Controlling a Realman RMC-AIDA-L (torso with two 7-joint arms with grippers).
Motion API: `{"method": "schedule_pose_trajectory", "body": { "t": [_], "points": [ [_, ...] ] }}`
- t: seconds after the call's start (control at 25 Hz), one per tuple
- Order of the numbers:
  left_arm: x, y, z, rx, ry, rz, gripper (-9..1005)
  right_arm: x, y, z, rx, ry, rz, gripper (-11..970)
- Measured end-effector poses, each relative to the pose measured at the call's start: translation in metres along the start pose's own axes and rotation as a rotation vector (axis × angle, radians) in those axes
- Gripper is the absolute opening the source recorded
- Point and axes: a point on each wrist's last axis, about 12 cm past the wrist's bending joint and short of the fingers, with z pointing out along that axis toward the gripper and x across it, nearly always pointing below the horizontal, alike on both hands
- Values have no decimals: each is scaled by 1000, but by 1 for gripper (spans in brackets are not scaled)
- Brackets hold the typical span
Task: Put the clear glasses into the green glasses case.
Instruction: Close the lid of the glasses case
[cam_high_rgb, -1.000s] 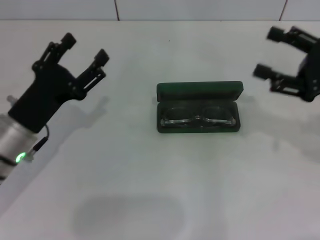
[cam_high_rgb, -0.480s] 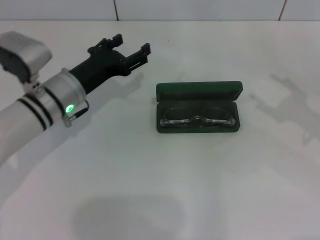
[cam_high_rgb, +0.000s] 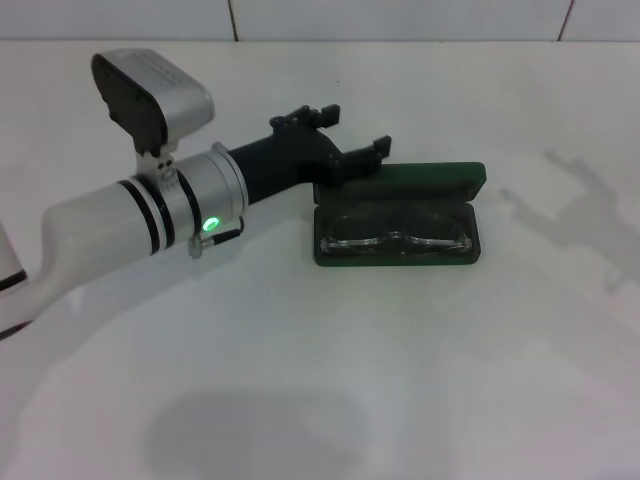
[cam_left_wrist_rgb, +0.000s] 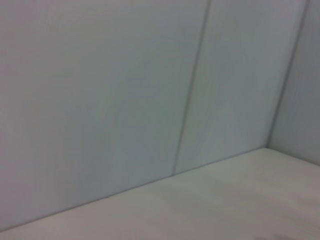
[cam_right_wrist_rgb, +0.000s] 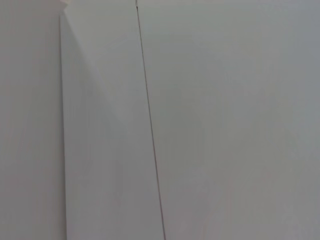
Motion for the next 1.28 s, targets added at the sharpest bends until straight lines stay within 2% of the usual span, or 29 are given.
{"method": "schedule_pose_trajectory", "body": {
  "t": [0.24,0.56,0.68,0.84,1.0,1.16,1.28],
  "points": [
    [7,-16,-1,78,24,48,868,0,0,-1,1,-1,4,844],
    [21,-16,-12,68,35,29,868,1,1,-2,-3,1,6,844],
    [17,-20,-15,103,-3,16,868,0,1,-3,0,0,7,844],
    [3,-21,-21,153,-126,-16,868,0,1,-4,-4,0,9,844],
    [-9,-7,-19,65,-174,-60,868,0,3,-3,-17,-4,11,844],
    [-12,11,0,-73,-55,-110,867,1,5,0,-29,-4,14,844],
    [-9,10,13,-99,57,-100,867,2,6,1,-36,-1,16,844]
  ]
}}
